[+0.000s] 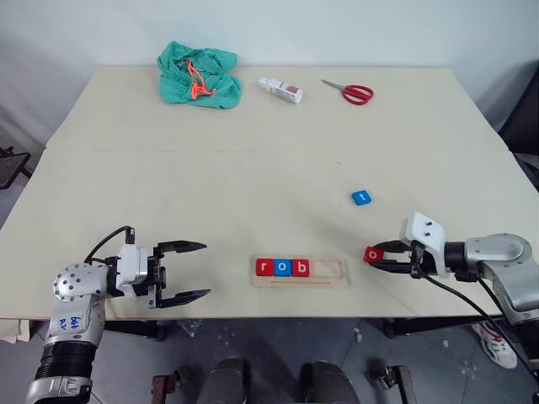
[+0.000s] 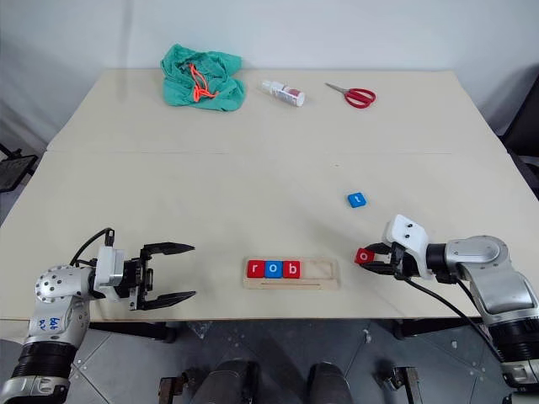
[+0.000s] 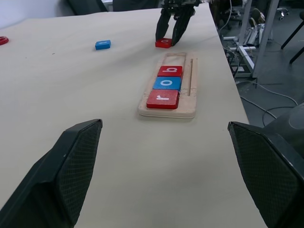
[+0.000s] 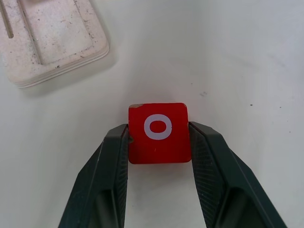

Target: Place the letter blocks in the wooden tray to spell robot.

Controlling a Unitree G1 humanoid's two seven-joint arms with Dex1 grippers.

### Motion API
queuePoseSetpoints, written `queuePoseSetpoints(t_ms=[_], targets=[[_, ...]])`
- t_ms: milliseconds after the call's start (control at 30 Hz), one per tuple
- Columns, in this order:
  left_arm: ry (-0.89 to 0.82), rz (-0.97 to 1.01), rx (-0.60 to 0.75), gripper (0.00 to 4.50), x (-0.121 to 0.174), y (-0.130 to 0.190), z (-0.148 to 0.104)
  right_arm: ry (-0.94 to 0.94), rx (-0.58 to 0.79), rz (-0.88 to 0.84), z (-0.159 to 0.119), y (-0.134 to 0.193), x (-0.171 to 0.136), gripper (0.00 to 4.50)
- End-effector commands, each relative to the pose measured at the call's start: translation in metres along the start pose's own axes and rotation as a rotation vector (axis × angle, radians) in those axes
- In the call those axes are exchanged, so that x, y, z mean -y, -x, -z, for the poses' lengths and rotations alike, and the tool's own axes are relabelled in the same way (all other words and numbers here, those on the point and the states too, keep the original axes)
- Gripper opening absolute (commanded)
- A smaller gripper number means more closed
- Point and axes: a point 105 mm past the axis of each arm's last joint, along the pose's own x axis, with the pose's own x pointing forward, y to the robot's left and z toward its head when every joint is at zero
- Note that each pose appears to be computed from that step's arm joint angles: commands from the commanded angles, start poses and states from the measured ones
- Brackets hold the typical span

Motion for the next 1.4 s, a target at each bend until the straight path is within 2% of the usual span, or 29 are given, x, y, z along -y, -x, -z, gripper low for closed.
queuePoseSetpoints(t_ms=[33, 100, 300, 567, 900, 1200, 1400], targets=[[-0.04, -0.007, 0.006, 4.5, -0.005, 0.004, -0.008, 0.074, 0.091, -0.017, -0.044, 0.004, -0.006, 1.46], [-0.04, -0.005, 0.006, 4.5, -0.006, 0.003, -0.008, 0.086, 0.127, -0.042, -0.061, 0.002, -0.013, 1.46], [-0.042, 0.001, 0.017, 4.5, -0.01, -0.003, -0.006, 0.134, 0.107, -0.168, -0.078, -0.017, -0.042, 1.46], [-0.046, -0.002, 0.026, 4.5, -0.01, -0.005, -0.005, 0.186, 0.085, -0.249, -0.078, -0.042, -0.053, 1.46], [-0.044, -0.023, 0.019, 4.5, -0.005, -0.002, -0.005, 0.202, 0.067, -0.293, -0.073, -0.053, -0.058, 1.46], [-0.044, -0.031, 0.023, 4.5, -0.006, -0.003, -0.005, 0.204, 0.119, -0.263, -0.084, -0.053, -0.058, 4.49], [-0.042, -0.029, 0.029, 4.5, -0.007, -0.005, -0.003, 0.137, 0.132, -0.202, -0.087, -0.03, -0.057, 4.49]])
